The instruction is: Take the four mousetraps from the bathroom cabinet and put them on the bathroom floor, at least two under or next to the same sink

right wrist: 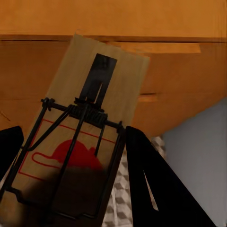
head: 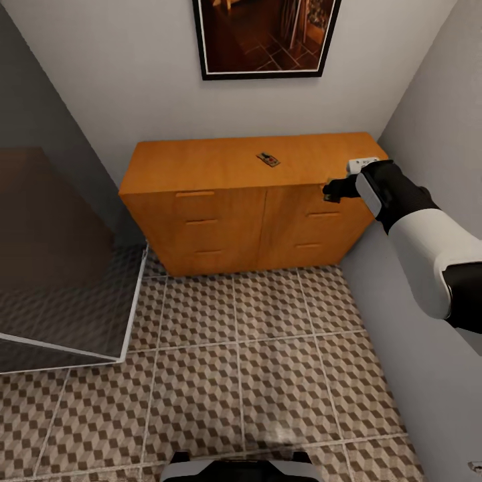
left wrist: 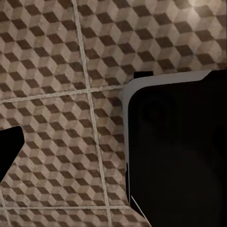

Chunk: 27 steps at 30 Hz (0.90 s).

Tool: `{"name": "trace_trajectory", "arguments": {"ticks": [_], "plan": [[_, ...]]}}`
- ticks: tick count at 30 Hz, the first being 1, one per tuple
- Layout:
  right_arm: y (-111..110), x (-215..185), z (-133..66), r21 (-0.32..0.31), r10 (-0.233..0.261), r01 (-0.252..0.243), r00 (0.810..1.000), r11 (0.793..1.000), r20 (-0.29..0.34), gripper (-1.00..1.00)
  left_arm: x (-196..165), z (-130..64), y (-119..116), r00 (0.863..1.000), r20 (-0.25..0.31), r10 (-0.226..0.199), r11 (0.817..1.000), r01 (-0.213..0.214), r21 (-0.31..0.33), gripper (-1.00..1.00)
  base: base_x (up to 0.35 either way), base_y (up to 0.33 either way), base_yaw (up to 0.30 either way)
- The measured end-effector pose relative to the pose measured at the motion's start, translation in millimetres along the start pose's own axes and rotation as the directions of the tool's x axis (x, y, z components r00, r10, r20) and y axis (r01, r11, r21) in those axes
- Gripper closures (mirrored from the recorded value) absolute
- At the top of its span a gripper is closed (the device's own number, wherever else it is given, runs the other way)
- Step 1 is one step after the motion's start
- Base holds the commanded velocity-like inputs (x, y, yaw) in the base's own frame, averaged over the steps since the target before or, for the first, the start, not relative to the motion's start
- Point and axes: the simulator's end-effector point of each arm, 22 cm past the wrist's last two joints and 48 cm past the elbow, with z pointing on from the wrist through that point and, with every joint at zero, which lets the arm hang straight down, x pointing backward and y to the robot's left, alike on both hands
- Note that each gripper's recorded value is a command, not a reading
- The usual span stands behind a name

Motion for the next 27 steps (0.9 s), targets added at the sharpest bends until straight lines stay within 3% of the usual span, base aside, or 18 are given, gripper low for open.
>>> {"name": "trace_trajectory", "arguments": {"ticks": [13,21,27], "plan": [[-1,5,2.1,0.002,0.002,-0.002,1.0,1.0,-0.012,1.0,0,0.0,0,1.0,0.0,0.0,1.0,0.0,0.0,-1.0,-0.309,0.08,0.0],[-3,27,10.0,0.005,0.005,-0.005,0.999,1.0,-0.054,1.0,0,-0.2,0,1.0,0.001,0.0,1.0,0.0,0.001,-1.0,-0.076,0.024,0.0],[-10,67,28.9,0.017,0.014,-0.013,0.996,1.0,-0.085,1.0,0,-0.2,0,1.0,0.001,0.0,1.0,0.0,0.001,-1.0,-0.007,0.002,0.0]]}}
